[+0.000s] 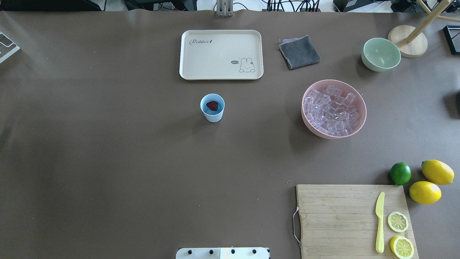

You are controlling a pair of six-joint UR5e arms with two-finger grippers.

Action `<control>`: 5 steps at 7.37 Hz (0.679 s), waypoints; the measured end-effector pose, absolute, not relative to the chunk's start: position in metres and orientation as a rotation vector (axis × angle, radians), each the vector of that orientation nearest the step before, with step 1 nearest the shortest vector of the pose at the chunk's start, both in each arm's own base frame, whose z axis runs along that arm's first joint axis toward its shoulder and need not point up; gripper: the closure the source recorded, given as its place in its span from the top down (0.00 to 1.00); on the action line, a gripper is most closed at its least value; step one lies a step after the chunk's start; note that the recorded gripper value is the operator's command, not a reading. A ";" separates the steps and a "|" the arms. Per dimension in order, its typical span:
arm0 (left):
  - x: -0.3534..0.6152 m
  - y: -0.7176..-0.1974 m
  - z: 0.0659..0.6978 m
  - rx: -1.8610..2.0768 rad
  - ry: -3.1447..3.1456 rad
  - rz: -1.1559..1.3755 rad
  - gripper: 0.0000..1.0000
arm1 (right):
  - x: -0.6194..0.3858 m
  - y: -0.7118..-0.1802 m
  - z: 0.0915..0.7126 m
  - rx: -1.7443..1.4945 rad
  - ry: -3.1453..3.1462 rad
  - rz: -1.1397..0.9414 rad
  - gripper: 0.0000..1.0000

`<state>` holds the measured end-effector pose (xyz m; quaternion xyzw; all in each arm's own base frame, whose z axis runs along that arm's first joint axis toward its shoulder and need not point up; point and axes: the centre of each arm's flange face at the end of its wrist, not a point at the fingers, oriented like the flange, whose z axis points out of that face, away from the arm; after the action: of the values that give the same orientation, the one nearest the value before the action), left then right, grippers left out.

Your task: Mash ice and strawberries in cup

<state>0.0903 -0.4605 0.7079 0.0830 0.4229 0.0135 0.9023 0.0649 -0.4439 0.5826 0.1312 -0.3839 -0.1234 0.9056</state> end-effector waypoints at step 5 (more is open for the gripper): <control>0.032 -0.542 0.651 0.199 0.900 -0.065 0.98 | 0.067 -0.445 0.580 0.279 -0.789 -0.257 1.00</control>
<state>0.0321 -0.5418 0.6506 0.0960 0.4341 -0.0313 0.8952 0.0673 -0.4451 0.5800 0.1353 -0.3820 -0.1242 0.9057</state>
